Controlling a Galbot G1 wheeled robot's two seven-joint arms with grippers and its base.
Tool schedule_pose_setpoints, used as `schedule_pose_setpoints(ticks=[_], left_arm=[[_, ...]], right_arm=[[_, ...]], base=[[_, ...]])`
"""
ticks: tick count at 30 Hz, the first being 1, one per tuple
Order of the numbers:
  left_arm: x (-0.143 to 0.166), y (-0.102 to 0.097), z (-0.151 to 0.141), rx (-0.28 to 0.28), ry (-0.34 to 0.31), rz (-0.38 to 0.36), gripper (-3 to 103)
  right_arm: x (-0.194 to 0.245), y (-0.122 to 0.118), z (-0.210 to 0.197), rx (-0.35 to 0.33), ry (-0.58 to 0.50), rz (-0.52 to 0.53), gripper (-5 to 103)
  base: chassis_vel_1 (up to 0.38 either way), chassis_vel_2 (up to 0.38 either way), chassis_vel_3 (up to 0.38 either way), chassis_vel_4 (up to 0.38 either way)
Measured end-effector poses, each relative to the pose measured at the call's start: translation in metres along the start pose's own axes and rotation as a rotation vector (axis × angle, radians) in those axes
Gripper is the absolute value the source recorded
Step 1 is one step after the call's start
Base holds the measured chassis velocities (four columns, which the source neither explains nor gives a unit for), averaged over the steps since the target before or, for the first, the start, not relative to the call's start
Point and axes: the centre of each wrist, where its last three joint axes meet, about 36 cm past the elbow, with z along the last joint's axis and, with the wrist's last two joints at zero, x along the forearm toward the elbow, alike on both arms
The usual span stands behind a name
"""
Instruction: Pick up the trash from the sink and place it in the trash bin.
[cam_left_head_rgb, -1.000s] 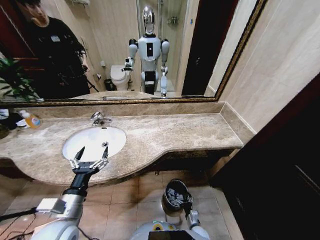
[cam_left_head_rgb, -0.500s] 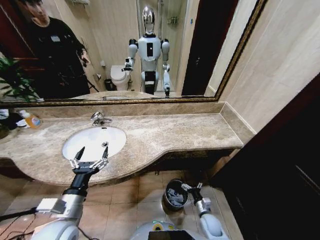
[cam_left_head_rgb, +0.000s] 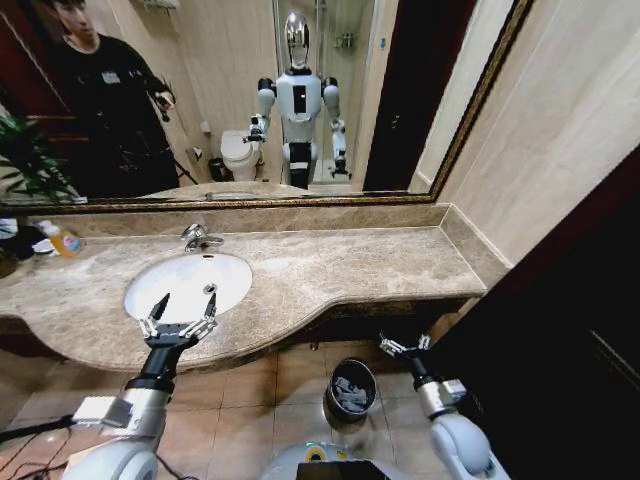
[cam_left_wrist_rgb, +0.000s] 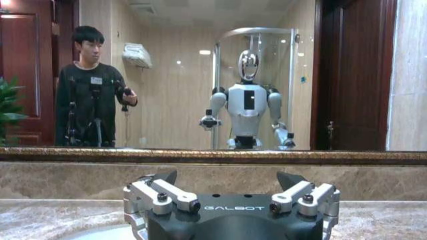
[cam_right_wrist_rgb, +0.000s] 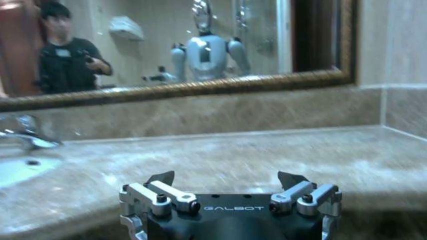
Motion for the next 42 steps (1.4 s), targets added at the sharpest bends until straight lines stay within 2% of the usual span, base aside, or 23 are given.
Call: schedule_pose_setpoints(ticks=[3, 6, 7, 9, 14, 16, 19, 23, 32, 34, 37, 40, 42], left_arm=[[0.0, 0.0, 0.0, 0.0, 0.0, 0.0, 100], [0.0, 0.0, 0.0, 0.0, 0.0, 0.0, 100], [0.0, 0.0, 0.0, 0.0, 0.0, 0.0, 100], [0.0, 0.0, 0.0, 0.0, 0.0, 0.0, 100], [0.0, 0.0, 0.0, 0.0, 0.0, 0.0, 100], [0.0, 0.0, 0.0, 0.0, 0.0, 0.0, 100], [0.0, 0.0, 0.0, 0.0, 0.0, 0.0, 100], [0.0, 0.0, 0.0, 0.0, 0.0, 0.0, 100], [0.0, 0.0, 0.0, 0.0, 0.0, 0.0, 100], [0.0, 0.0, 0.0, 0.0, 0.0, 0.0, 100], [0.0, 0.0, 0.0, 0.0, 0.0, 0.0, 100], [0.0, 0.0, 0.0, 0.0, 0.0, 0.0, 100], [0.0, 0.0, 0.0, 0.0, 0.0, 0.0, 100]], right_arm=[[-0.001, 0.004, -0.017, 0.002, -0.013, -0.029, 100], [-0.014, 0.003, -0.063, 0.022, -0.067, -0.06, 100], [-0.014, 0.003, -0.063, 0.022, -0.067, -0.06, 100], [-0.025, 0.004, -0.09, 0.023, -0.091, -0.05, 100], [-0.039, 0.013, -0.109, 0.008, -0.089, 0.006, 100], [-0.041, 0.016, -0.111, 0.009, -0.088, 0.028, 100], [-0.041, 0.028, -0.116, 0.034, -0.105, 0.135, 100], [-0.037, 0.035, -0.118, 0.017, -0.119, 0.174, 100], [-0.023, 0.022, -0.098, 0.042, -0.166, 0.046, 100], [-0.017, 0.009, -0.086, 0.054, -0.149, -0.012, 100], [-0.016, 0.002, -0.081, 0.059, -0.122, -0.004, 100], [-0.014, 0.003, -0.088, 0.047, -0.058, 0.072, 100], [-0.014, 0.004, -0.089, 0.045, -0.052, 0.084, 100]], base=[[0.0, 0.0, 0.0, 0.0], [0.0, 0.0, 0.0, 0.0], [0.0, 0.0, 0.0, 0.0], [0.0, 0.0, 0.0, 0.0], [0.0, 0.0, 0.0, 0.0], [0.0, 0.0, 0.0, 0.0], [0.0, 0.0, 0.0, 0.0], [0.0, 0.0, 0.0, 0.0], [0.0, 0.0, 0.0, 0.0], [0.0, 0.0, 0.0, 0.0], [0.0, 0.0, 0.0, 0.0], [0.0, 0.0, 0.0, 0.0], [0.0, 0.0, 0.0, 0.0]])
